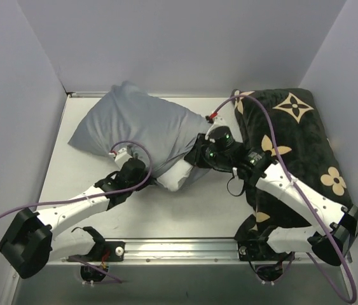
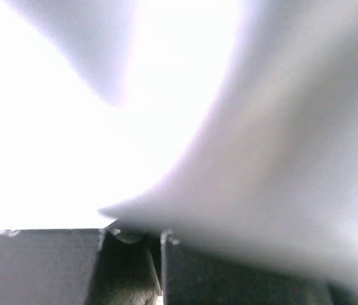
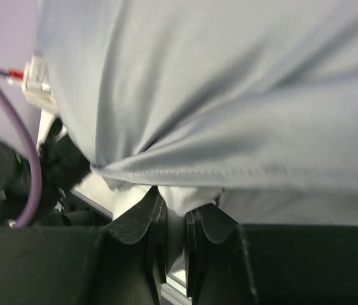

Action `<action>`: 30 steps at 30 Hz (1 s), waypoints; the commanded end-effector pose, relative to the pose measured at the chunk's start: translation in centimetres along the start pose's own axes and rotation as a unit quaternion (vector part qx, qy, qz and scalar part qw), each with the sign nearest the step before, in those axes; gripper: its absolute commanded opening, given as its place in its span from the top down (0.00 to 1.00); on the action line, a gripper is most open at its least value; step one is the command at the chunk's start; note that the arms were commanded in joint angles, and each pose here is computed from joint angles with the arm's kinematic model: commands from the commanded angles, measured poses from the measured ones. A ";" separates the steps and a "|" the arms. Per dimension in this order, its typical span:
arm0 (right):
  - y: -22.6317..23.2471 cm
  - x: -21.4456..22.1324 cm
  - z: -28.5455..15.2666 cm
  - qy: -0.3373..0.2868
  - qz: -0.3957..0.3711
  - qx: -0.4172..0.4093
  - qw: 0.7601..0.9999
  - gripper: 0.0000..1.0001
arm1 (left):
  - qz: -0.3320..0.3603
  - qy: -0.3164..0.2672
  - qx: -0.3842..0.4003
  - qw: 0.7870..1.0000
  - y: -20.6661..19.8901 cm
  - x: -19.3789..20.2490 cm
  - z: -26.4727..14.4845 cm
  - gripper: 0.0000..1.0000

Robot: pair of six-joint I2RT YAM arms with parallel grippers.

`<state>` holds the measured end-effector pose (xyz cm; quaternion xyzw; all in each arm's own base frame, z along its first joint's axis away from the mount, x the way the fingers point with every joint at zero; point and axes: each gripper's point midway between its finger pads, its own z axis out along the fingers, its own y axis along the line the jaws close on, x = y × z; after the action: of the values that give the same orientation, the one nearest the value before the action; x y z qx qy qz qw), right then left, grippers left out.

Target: Remove the pillowcase from the pillow

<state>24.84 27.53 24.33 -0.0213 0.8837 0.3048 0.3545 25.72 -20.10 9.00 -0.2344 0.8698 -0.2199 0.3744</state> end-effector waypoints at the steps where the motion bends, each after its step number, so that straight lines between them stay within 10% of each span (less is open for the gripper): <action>1: 4.4 -1.3 -1.1 -0.060 -0.001 -0.079 0.995 1.00 | 0.016 -0.009 -0.056 0.998 3.0 -3.0 0.4 1.00; 7: 4.8 1.1 1.5 -0.023 -0.014 -0.081 0.996 1.00 | 0.054 0.005 -0.028 0.998 1.9 -2.2 -0.9 0.96; 11: 5.6 1.4 3.2 -0.004 -0.019 -0.088 0.996 1.00 | 0.087 0.001 -0.008 0.996 1.3 -2.0 -3.8 0.38; 14: 5.9 1.3 4.2 0.005 -0.020 -0.087 0.996 1.00 | 0.100 -0.010 0.010 0.995 0.7 -3.1 -6.7 0.25; 30: 8.8 -4.3 6.1 -0.005 0.024 -0.127 0.992 1.00 | 0.133 -0.009 0.145 0.980 -3.2 -5.8 -16.2 0.28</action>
<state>27.89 35.62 22.58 -0.0419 0.8828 0.3637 0.2945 18.72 -15.62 21.46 -0.0904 0.8590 -0.2639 0.4293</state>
